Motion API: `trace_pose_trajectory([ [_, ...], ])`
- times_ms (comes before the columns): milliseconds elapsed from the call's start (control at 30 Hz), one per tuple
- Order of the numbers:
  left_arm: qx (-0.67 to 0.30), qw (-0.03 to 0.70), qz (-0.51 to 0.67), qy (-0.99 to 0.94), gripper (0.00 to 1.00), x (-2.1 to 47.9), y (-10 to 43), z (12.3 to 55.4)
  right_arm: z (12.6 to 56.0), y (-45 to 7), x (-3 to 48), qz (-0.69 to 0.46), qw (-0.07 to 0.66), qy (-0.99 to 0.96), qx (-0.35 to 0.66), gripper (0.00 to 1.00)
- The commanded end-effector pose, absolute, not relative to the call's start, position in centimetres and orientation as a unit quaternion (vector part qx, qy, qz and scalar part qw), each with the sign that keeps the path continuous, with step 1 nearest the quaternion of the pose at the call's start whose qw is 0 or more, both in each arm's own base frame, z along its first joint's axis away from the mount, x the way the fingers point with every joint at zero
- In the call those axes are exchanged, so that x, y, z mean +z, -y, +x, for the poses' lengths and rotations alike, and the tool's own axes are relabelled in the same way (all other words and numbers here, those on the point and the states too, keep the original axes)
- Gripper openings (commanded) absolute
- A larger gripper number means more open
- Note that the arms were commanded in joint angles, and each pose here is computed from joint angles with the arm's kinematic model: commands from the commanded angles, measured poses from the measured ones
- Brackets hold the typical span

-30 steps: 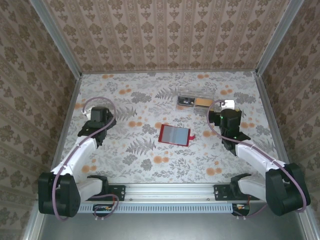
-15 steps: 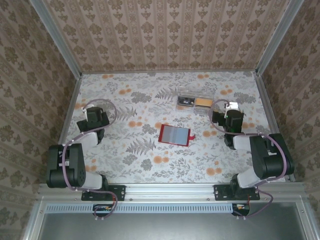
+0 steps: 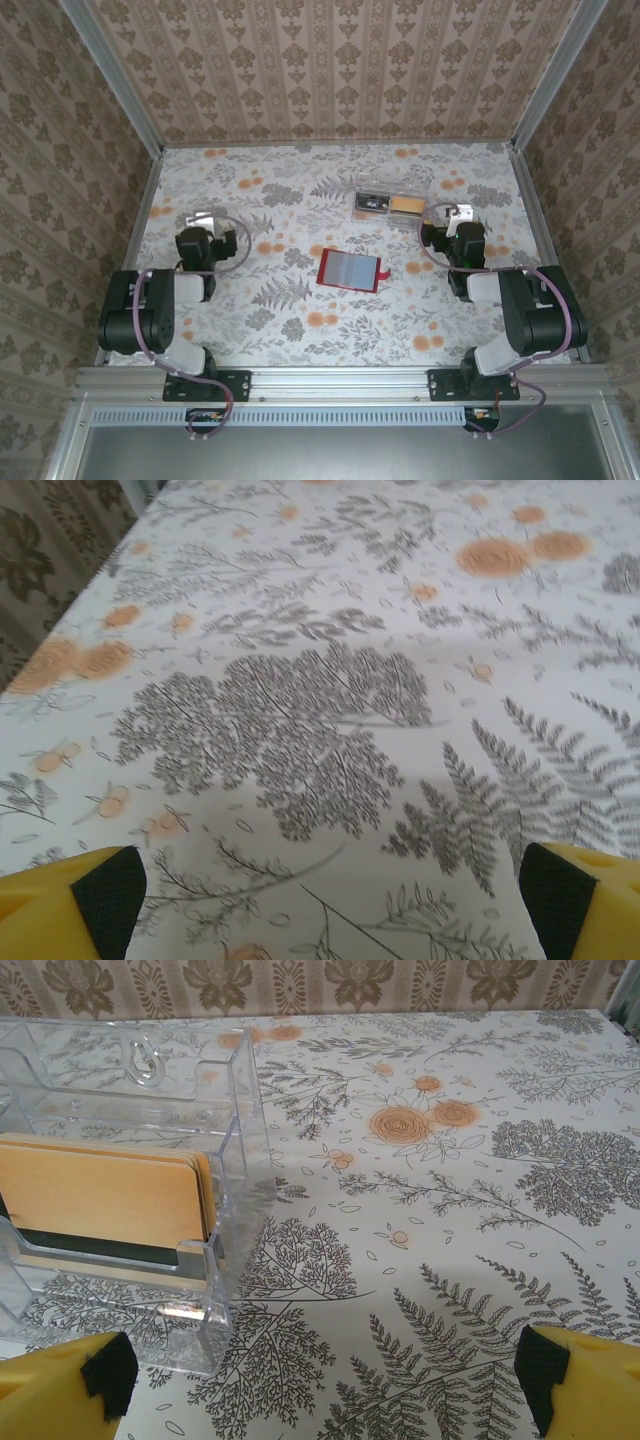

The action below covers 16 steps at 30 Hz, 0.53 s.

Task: Take the credit cards out of the card holder

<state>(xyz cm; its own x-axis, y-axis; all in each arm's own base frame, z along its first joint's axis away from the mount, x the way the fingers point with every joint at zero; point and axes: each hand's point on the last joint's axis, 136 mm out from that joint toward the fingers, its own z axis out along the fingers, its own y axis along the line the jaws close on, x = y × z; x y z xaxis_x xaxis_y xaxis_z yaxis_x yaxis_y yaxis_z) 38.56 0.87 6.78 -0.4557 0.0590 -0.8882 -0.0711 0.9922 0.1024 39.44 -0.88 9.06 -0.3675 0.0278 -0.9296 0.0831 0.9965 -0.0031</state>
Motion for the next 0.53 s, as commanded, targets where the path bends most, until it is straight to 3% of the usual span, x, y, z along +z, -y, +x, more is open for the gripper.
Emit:
trace_pose_trajectory([
  [0,0.071,0.572,0.007,-0.817,1.00,9.57,-0.83,39.68,39.91,0.75,9.80,0.032,0.574,-0.818,-0.021,1.00],
  [500,0.071,0.572,0.006,-0.817,1.00,9.61,-0.84,39.69,39.93,0.69,9.80,0.031,0.574,-0.818,-0.021,1.00],
])
